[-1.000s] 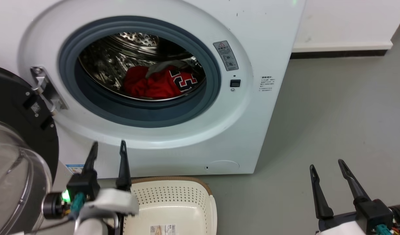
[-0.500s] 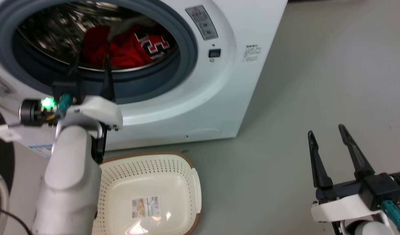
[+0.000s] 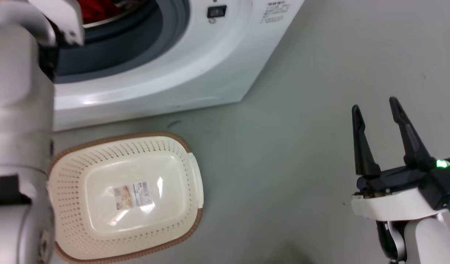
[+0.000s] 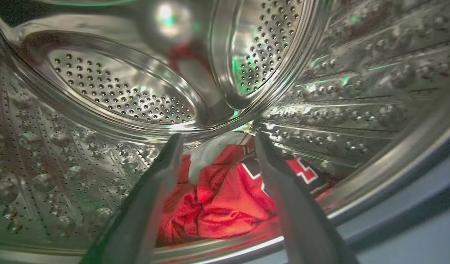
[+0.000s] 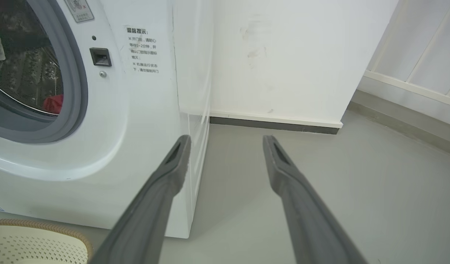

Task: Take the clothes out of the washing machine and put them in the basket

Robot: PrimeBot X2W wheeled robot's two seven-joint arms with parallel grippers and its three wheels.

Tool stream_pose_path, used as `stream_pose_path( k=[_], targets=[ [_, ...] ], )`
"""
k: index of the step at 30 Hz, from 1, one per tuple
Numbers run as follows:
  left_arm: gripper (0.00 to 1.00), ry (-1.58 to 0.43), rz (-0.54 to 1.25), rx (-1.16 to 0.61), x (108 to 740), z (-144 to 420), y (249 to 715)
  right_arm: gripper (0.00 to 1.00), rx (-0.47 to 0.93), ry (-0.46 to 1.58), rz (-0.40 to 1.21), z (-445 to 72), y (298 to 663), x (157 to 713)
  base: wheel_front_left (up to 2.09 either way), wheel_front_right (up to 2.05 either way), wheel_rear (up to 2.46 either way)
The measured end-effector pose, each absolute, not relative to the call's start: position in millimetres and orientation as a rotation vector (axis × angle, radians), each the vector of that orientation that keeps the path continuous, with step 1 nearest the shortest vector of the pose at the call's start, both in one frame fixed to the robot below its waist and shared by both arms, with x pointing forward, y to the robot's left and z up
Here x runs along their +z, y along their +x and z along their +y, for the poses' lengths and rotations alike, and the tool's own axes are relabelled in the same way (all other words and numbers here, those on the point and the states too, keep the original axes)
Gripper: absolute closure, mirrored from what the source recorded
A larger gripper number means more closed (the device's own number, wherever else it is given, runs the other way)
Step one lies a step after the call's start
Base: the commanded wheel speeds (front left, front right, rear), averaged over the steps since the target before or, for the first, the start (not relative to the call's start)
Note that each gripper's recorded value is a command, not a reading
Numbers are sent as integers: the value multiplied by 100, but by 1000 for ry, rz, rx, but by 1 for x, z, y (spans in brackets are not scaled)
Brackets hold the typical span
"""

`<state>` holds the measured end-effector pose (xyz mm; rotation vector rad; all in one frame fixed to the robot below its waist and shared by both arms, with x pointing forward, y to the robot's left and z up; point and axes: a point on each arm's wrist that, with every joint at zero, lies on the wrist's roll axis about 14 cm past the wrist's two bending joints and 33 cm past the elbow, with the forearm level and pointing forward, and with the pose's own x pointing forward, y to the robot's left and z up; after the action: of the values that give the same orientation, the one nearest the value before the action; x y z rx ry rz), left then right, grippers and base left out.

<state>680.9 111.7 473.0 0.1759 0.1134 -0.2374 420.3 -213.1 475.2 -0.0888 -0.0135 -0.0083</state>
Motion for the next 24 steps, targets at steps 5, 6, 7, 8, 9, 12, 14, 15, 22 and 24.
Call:
stream_pose_path(
  k=[5, 6, 7, 8, 9, 12, 14, 15, 22, 24],
  targets=[
    [0, 222, 254, -266, 430, 108, 708, 0, -26, -87, 25, -221, 431, 457, 0, 0, 0],
    [0, 242, 275, -274, 423, 106, 712, 0, -29, -85, 34, -222, 432, 453, 0, 0, 0],
    [0, 256, 282, -279, 420, 105, 718, 0, -32, -83, 42, -223, 434, 450, 0, 0, 0],
    [0, 251, 295, -282, 417, 102, 723, 0, -34, -84, 48, -225, 436, 447, 0, 0, 0],
    [0, 250, 313, -287, 413, 100, 728, 0, -37, -83, 54, -226, 437, 444, 0, 0, 0],
    [0, 258, 394, -297, 388, 96, 734, 0, -39, -83, 72, -228, 442, 435, 0, 0, 0],
    [0, 284, 445, -300, 373, 98, 736, 0, -37, -79, 81, -227, 444, 430, 0, 0, 0],
    [0, 289, 465, -299, 368, 98, 738, 0, -39, -82, 84, -228, 445, 428, 0, 0, 0],
    [0, 259, 605, -292, 333, 95, 747, 0, -45, -77, 109, -232, 452, 414, 0, 0, 0],
    [0, 255, 620, -286, 327, 97, 752, 0, -49, -72, 119, -233, 451, 410, 0, 0, 0]
  ],
)
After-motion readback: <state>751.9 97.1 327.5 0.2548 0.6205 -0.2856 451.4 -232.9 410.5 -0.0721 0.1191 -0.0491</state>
